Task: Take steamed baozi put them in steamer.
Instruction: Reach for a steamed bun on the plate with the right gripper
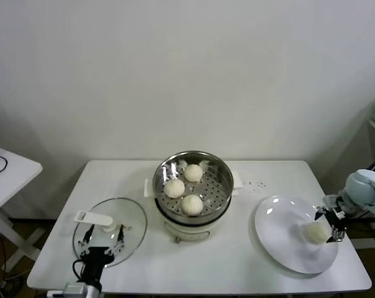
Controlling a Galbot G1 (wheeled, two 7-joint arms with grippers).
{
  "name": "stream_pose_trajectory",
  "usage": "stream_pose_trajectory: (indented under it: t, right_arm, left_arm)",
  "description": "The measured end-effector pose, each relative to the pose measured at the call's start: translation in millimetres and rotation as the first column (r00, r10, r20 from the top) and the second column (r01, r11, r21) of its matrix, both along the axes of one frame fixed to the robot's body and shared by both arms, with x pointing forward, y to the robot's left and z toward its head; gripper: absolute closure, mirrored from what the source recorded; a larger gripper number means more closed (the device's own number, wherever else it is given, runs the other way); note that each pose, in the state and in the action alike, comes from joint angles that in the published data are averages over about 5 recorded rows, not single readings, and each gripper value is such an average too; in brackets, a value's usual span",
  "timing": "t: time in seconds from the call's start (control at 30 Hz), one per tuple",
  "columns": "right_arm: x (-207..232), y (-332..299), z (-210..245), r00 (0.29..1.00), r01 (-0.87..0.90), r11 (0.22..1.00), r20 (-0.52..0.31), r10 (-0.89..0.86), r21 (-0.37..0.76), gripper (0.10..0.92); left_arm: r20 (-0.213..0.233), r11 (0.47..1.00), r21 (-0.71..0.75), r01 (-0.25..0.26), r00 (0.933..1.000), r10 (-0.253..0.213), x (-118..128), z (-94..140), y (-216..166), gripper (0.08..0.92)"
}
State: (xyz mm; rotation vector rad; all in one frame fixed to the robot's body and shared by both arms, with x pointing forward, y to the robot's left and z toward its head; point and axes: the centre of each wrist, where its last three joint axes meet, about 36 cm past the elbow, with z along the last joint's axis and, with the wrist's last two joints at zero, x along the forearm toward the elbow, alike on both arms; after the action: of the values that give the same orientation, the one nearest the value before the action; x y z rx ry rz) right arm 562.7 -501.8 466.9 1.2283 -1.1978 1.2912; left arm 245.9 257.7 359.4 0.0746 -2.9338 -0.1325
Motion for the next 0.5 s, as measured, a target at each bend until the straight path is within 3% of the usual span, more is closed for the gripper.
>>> stream_pose_trajectory:
  t: [0.5]
  right_arm:
    - [-1,3,-13,1.0,-0.01,1.0,-0.014,0.01,-0.012,0.221]
  left_arm:
    - [-0.005,1.0,-0.001,-0.003,1.0,0.003,2,-3,1,0.177]
